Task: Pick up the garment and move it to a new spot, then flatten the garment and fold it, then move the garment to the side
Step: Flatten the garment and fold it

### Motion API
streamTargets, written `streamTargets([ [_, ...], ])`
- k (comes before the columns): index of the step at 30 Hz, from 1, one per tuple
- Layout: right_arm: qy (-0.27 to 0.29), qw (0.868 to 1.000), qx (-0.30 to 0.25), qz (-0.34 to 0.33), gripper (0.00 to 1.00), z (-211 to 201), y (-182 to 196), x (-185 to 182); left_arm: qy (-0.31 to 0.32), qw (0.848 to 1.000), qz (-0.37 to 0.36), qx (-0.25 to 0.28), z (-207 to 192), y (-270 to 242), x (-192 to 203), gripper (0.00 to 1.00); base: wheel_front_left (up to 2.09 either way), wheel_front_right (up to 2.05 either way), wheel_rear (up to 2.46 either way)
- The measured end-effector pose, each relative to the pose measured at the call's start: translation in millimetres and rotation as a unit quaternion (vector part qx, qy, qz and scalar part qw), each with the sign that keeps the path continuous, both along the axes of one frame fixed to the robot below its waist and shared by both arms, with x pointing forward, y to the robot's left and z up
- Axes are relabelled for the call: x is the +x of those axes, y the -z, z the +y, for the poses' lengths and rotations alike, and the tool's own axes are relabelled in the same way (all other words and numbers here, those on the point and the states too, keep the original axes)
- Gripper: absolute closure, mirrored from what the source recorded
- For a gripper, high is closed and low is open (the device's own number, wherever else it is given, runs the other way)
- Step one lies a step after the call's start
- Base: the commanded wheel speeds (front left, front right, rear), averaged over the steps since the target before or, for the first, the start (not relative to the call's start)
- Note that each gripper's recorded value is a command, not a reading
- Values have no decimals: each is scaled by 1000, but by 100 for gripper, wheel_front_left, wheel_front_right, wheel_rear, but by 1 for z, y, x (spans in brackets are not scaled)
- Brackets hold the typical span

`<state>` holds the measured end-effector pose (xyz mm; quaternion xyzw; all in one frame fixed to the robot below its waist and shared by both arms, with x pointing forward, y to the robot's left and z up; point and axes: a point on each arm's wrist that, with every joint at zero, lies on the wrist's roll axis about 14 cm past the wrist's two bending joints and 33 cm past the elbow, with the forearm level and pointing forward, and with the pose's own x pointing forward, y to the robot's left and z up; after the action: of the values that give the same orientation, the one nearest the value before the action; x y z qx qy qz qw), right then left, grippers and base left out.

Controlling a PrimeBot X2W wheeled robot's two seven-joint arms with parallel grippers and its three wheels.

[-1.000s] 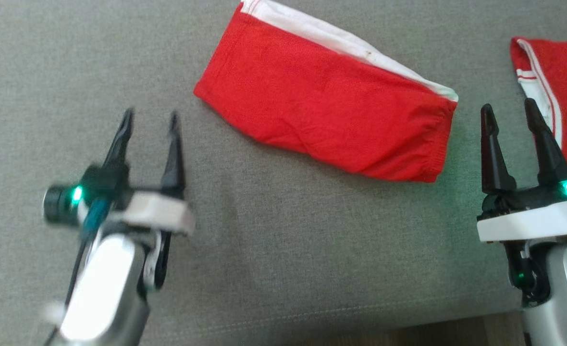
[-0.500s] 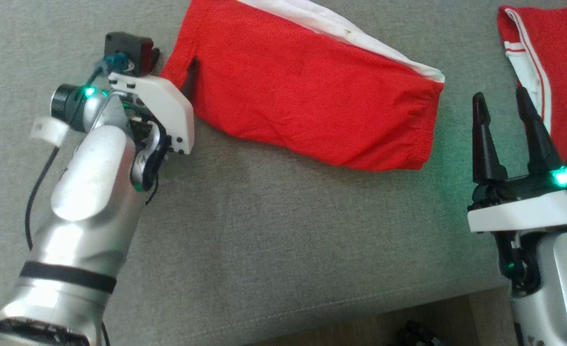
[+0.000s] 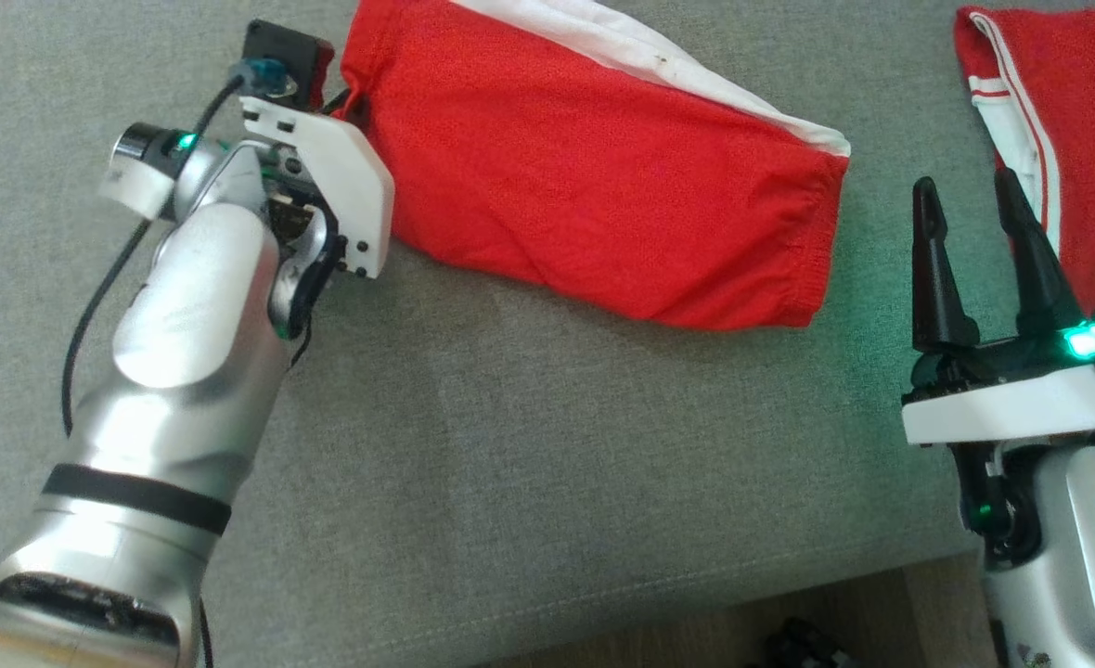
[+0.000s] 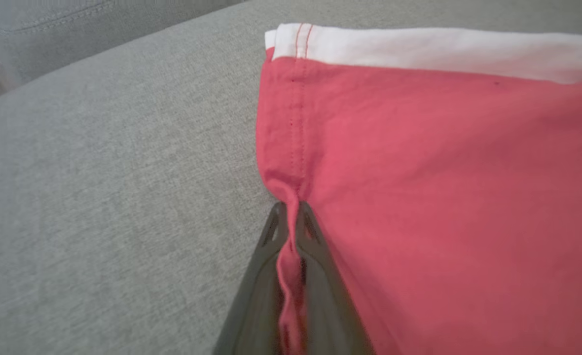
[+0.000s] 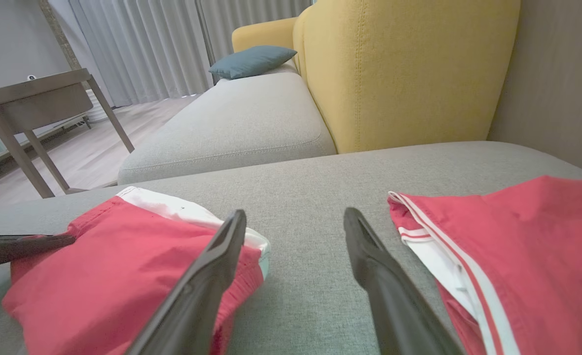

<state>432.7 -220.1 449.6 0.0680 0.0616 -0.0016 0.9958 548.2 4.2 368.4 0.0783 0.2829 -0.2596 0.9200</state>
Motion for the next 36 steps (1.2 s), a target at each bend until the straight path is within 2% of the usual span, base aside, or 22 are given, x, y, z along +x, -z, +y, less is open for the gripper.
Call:
streamTargets([
  [7, -2, 1000, 4, -9, 0, 2, -6, 2, -21, 999, -27, -1, 13, -5, -10, 100, 0, 0, 0],
  [10, -4, 1000, 7, -15, 0, 4, -10, 2, -52, 998, -30, -14, 29, -6, -23, 100, 0, 0, 0],
  [17, -10, 1000, 14, -8, 0, 10, -12, -8, -128, 991, -12, -37, 70, -5, -81, 100, 0, 0, 0],
  [24, -20, 1000, 14, -12, 0, 16, -21, -14, -173, 984, 19, -48, 89, -6, -130, 100, 0, 0, 0],
  [25, -20, 1000, 15, -12, 0, 17, -22, -15, -176, 983, 23, -51, 90, -6, -135, 58, 0, 0, 0],
  [26, -21, 1000, 16, -10, 0, 18, -22, -17, -183, 981, 23, -58, 92, -7, -138, 0, 0, 0, 0],
  [30, -22, 1000, 13, -5, 0, 19, -23, -22, -202, 976, 3, -79, 96, -16, -139, 0, 0, 0, 0],
  [36, -23, 1000, -1, -11, 0, 19, -37, -30, -219, 954, -180, -102, 106, -77, -120, 0, 0, 0, 0],
])
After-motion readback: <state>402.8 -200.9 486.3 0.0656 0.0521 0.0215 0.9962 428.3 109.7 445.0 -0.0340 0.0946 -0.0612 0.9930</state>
